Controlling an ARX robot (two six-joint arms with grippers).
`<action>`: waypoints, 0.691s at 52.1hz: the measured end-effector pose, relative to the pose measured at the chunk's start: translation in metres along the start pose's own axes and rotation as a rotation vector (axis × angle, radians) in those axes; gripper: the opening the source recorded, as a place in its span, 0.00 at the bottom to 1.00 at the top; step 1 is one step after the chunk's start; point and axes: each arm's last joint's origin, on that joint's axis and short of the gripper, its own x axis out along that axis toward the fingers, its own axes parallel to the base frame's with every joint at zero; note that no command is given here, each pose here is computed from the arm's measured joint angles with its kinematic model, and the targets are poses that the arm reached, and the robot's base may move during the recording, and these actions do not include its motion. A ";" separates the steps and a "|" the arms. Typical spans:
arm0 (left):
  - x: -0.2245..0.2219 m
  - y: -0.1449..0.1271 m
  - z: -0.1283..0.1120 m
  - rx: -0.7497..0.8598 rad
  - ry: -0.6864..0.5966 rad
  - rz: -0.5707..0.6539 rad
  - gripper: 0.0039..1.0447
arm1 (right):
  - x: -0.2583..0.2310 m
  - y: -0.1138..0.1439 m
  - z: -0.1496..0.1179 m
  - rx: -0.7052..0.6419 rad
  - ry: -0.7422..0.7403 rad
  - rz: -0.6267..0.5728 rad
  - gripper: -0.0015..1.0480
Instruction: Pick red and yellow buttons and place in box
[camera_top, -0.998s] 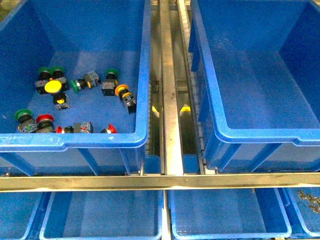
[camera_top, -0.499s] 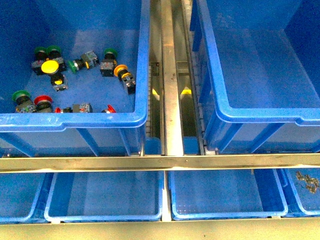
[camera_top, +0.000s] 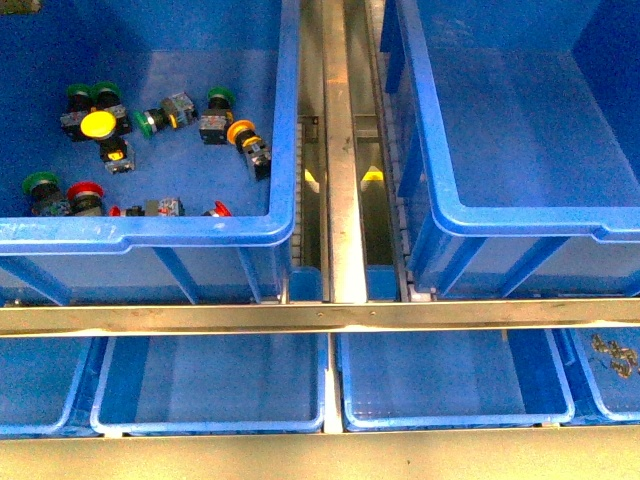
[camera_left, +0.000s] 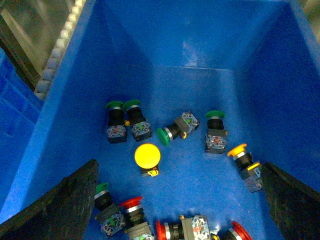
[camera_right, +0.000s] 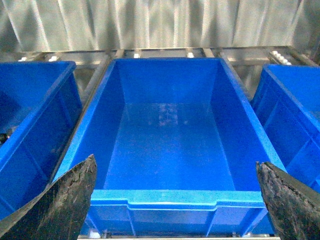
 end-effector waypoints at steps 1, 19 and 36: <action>0.003 -0.001 -0.001 0.001 0.005 0.002 0.92 | 0.000 0.000 0.000 0.000 0.000 0.000 0.93; 0.042 -0.009 -0.012 0.013 0.081 0.061 0.92 | 0.000 0.000 0.000 0.000 0.000 0.000 0.93; 0.062 -0.011 -0.017 -0.010 0.099 0.075 0.92 | 0.000 0.000 0.000 0.000 0.000 0.000 0.93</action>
